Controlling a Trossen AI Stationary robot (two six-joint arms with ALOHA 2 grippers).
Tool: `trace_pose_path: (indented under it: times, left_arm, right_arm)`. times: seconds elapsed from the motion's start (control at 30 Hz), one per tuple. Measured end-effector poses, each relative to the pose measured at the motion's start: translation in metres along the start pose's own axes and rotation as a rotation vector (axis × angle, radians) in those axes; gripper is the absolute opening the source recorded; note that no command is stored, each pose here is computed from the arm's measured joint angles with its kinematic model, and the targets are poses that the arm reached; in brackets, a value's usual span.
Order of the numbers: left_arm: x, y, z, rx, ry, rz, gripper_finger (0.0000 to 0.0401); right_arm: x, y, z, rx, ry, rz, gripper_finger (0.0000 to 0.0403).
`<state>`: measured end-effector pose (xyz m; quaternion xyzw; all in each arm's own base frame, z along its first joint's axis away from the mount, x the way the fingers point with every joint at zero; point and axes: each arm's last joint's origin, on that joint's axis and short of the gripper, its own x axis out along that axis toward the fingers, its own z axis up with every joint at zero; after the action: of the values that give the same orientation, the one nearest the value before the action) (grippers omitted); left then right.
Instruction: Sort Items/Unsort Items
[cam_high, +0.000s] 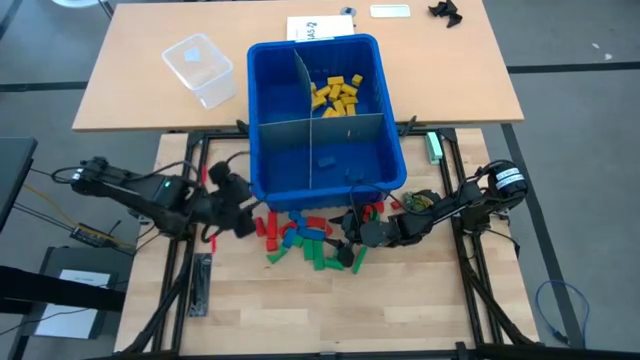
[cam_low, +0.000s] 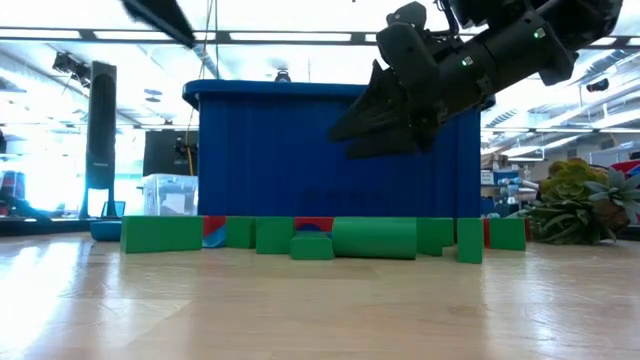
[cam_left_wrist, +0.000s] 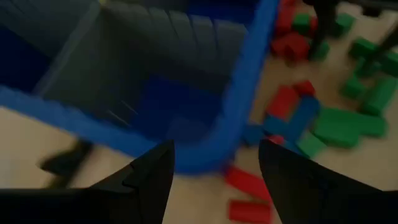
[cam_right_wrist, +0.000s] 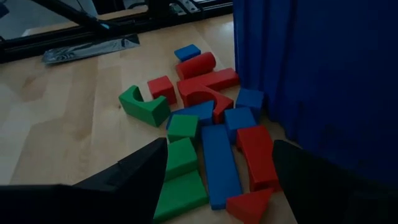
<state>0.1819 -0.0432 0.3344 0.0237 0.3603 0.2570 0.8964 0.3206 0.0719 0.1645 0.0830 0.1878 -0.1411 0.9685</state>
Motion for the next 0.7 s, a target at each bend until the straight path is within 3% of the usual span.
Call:
trace_pose_path:
  times: [0.1, 0.3, 0.47, 0.7]
  left_arm:
    - [0.001, -0.005, -0.018, -0.074, 0.052, -0.052, 0.0241]
    - [0.018, -0.017, -0.051, -0.240, 0.157, -0.033, 0.0241]
    - [0.039, -0.023, -0.081, -0.338, 0.265, 0.026, 0.0241]
    - [0.065, -0.026, -0.112, -0.516, 0.294, 0.116, 0.0241]
  right_arm:
    - [0.000, 0.001, 0.000, -0.001, 0.002, 0.002, 0.0291]
    - [0.000, 0.001, 0.000, -0.001, 0.002, 0.002, 0.0291]
    - [0.000, 0.001, 0.000, -0.002, 0.001, 0.002, 0.0291]
    - [0.000, 0.001, 0.000, -0.003, 0.002, 0.003, 0.0291]
